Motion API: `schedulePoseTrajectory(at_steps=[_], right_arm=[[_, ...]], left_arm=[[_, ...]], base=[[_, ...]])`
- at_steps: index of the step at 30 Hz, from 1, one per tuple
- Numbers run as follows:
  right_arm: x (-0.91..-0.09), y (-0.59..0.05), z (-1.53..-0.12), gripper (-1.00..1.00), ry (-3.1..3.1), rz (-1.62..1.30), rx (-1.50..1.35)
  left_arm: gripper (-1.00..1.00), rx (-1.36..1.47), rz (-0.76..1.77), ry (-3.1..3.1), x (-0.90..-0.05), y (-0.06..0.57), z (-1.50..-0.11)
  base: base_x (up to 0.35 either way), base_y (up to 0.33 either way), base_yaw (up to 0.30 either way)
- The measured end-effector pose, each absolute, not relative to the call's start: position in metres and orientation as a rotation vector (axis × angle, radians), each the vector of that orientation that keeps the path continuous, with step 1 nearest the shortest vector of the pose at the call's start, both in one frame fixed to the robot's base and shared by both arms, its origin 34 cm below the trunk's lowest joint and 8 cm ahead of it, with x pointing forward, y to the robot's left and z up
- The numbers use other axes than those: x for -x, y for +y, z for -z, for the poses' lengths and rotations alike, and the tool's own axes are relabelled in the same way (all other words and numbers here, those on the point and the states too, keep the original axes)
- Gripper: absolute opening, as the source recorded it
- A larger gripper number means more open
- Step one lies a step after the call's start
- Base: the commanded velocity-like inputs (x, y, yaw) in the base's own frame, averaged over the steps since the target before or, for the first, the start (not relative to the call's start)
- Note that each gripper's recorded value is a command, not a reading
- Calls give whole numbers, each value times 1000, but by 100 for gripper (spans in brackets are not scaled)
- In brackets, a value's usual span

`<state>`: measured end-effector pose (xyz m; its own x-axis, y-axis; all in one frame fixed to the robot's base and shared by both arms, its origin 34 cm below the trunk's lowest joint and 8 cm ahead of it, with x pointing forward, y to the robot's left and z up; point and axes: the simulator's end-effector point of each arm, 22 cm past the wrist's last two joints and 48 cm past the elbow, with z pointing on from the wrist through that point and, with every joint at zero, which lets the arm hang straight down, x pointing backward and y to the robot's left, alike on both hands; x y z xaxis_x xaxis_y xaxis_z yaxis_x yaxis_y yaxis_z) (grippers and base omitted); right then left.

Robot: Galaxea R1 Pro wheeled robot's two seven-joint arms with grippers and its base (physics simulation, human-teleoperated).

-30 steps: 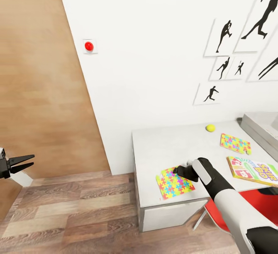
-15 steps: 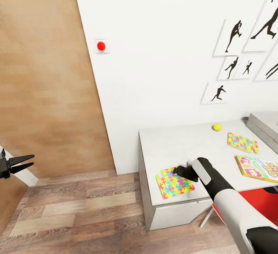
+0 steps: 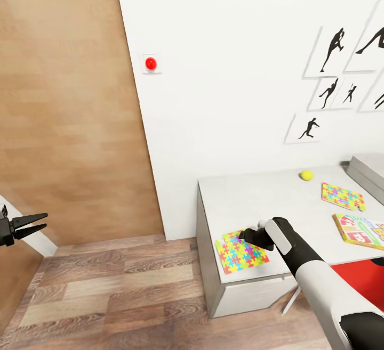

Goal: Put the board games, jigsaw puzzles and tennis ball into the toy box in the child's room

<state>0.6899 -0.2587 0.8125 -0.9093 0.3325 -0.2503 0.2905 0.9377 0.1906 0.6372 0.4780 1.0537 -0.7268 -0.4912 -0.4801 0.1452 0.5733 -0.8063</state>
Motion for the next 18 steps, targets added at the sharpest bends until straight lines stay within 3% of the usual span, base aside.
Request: schedulePoseTrajectory(at_steps=[18], right_arm=[[-690,-259,-813,100,2814,-212,-459]], left_arm=[[100,275,1162,2102,-637,478,-1054]], base=[[0,84,0]])
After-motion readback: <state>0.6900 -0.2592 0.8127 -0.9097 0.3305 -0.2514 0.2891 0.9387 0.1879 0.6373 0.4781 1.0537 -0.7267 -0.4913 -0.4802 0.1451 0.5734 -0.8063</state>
